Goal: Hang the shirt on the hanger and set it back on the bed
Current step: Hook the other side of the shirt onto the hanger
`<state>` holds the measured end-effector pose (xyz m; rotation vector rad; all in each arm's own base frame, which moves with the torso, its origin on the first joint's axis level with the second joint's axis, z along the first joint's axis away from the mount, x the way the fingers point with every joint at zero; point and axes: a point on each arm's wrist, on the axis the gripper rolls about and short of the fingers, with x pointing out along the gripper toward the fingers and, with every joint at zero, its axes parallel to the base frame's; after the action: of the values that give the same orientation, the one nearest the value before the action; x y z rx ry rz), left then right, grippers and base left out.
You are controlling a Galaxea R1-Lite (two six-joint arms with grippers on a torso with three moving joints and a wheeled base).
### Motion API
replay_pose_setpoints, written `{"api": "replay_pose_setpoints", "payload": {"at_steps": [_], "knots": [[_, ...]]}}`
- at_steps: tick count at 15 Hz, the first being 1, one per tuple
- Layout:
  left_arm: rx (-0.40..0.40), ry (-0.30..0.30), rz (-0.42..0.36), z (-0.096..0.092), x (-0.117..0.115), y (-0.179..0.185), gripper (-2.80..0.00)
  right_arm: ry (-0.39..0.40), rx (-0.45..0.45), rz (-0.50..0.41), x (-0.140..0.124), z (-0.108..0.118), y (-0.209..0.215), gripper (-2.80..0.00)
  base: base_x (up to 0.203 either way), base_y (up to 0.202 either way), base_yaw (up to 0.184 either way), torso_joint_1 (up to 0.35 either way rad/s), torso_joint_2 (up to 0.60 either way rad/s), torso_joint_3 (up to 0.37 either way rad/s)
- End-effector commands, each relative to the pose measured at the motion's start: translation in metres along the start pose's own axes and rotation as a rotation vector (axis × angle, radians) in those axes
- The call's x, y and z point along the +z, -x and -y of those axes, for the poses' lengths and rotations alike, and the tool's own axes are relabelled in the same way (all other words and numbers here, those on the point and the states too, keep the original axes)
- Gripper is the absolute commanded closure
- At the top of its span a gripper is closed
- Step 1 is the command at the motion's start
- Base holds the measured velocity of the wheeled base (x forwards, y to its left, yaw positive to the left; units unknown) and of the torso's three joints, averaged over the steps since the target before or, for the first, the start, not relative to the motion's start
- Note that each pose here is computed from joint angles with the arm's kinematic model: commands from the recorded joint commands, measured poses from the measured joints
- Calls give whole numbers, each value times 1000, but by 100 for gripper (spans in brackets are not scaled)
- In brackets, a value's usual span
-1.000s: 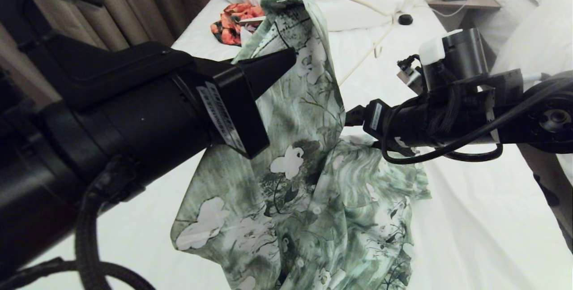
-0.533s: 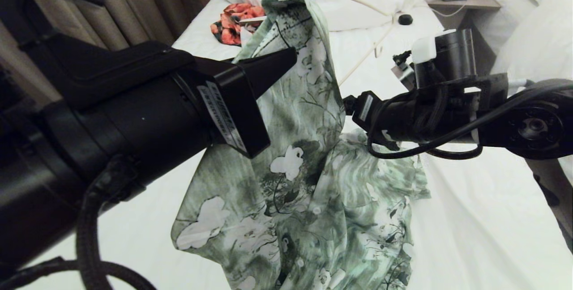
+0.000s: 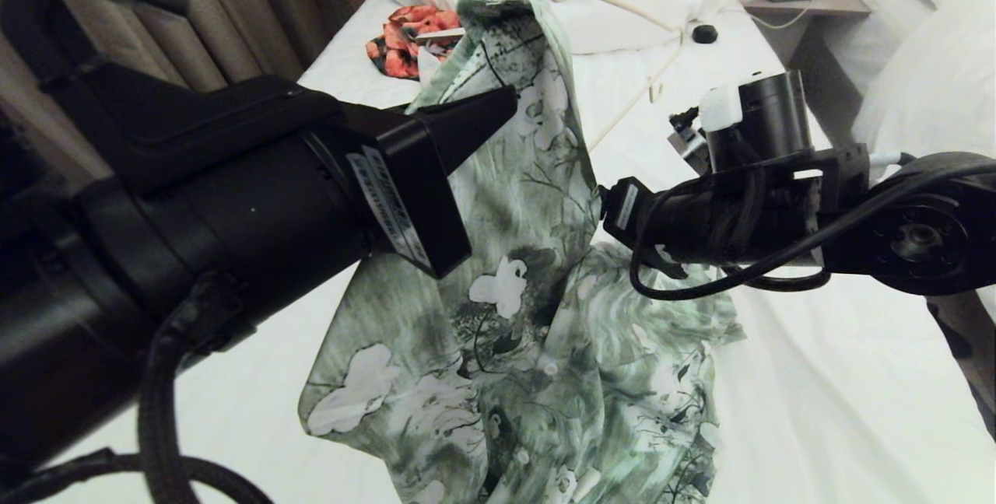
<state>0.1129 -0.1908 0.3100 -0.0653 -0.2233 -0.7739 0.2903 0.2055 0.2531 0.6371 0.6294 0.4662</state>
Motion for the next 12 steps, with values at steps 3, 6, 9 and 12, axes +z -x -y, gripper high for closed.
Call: {"api": "replay_pose_setpoints", "payload": {"at_steps": [3, 6, 9, 12], "knots": [[2, -3, 3, 0, 0, 0, 0, -25, 7, -2, -1, -2, 4, -280, 0, 0, 0, 0, 0, 0], [3, -4, 1, 0, 0, -1, 0, -27, 8, -4, -2, -1, -2, -280, 0, 0, 0, 0, 0, 0], [2, -6, -1, 0, -1, -1, 0, -25, 6, -11, -4, -1, -7, -280, 0, 0, 0, 0, 0, 0], [2, -7, 1, 0, 0, -2, 0, -24, 10, -9, -3, -2, -4, 0, 0, 0, 0, 0, 0, 0]]}}
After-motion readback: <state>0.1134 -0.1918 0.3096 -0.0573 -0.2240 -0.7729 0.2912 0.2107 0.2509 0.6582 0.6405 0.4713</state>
